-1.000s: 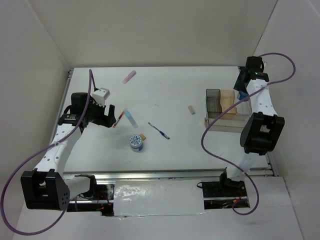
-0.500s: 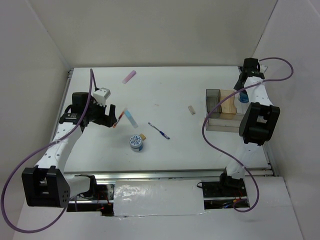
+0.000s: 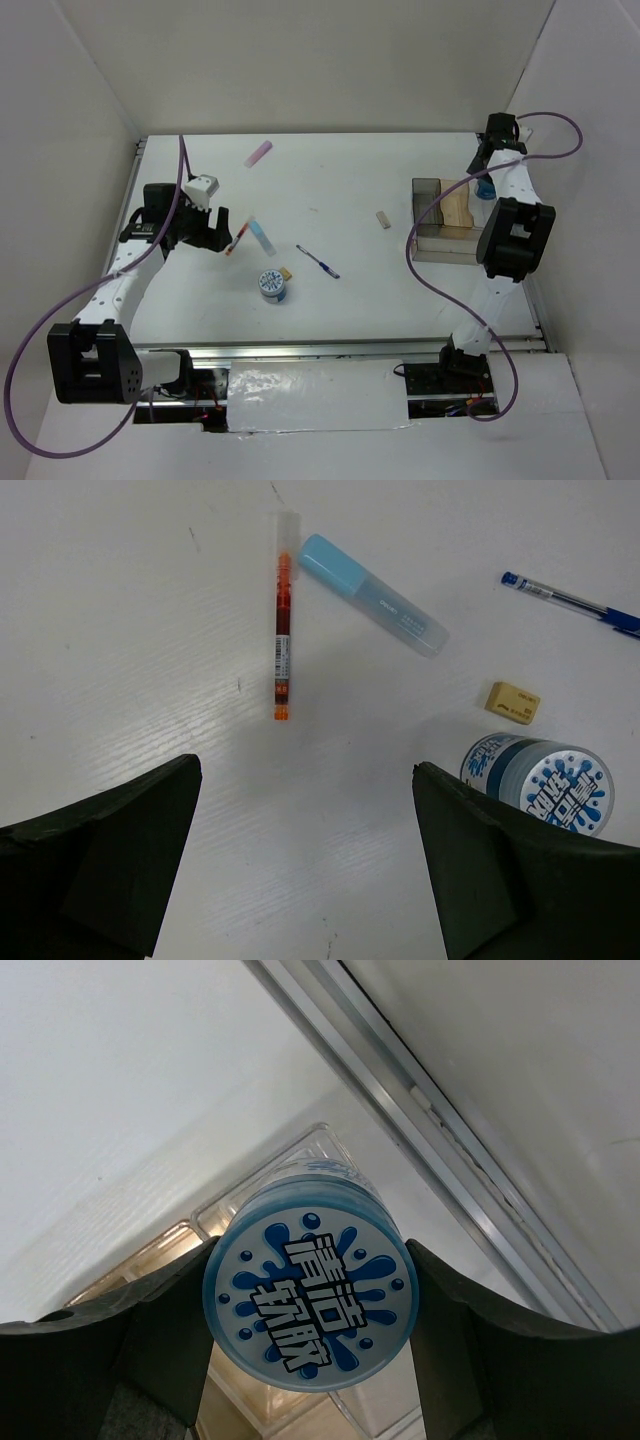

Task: Sort the stationery into containers
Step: Place the stationery into the container

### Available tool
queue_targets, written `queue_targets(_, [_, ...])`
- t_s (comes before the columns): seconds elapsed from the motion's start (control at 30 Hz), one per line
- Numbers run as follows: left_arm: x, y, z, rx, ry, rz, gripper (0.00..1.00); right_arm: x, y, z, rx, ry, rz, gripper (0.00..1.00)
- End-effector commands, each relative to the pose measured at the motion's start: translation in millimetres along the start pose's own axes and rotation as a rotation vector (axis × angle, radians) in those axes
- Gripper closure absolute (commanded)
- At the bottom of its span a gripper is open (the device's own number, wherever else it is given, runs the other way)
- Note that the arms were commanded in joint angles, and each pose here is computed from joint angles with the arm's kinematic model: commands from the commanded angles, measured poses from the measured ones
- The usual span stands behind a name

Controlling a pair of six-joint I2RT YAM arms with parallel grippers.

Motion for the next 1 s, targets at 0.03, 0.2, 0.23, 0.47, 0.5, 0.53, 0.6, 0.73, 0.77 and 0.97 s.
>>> queue_targets(0.03, [4, 1, -4, -0.023, -0.026, 0.003, 0.01, 30, 3, 1, 0.024, -0.103, -0.048, 1.0])
queue_targets(0.2, [3, 3, -6, -0.026, -0.018, 0.006, 0.01, 28, 8, -6, 0.025, -0.096, -0.036, 1.0])
queue_targets(0.23, [3, 3, -7, -0.026, -0.017, 0.008, 0.01, 27, 9, -8, 0.026, -0.093, -0.032, 1.0])
queue_targets(0.47, [2, 5, -11, -0.035, -0.003, 0.015, 0.01, 27, 17, -12, 0.04, -0.089, -0.018, 0.95])
queue_targets(0.5, [2, 5, -11, -0.037, -0.003, 0.016, 0.01, 26, 17, -13, 0.039, -0.086, -0.017, 0.94])
queue_targets(0.53, [1, 5, -11, -0.036, 0.001, 0.018, 0.01, 26, 18, -14, 0.041, -0.081, -0.015, 0.93])
queue_targets(0.6, [1, 5, -12, -0.034, 0.001, 0.016, 0.01, 26, 18, -13, 0.043, -0.075, -0.017, 0.96])
queue_targets(0.73, [-2, 5, -12, -0.038, 0.004, 0.02, 0.01, 28, 19, 4, 0.049, -0.105, -0.029, 1.0])
queue_targets(0.77, [-2, 5, -12, -0.039, 0.005, 0.023, 0.01, 27, 22, 7, 0.054, -0.112, -0.025, 1.0])
queue_targets(0.97, [-3, 4, -12, -0.042, 0.001, 0.03, 0.01, 29, 31, 17, 0.079, -0.124, -0.007, 1.0])
Point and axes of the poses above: each gripper's point midway between its finger pads, its own z axis back along the fingers, its own y axis along the line the jaws close on, x = y × z, the point moved 10 cm from there along z, back along the fingers, and after that the axes turned 5 degrees about z, right-handed, at the moved point
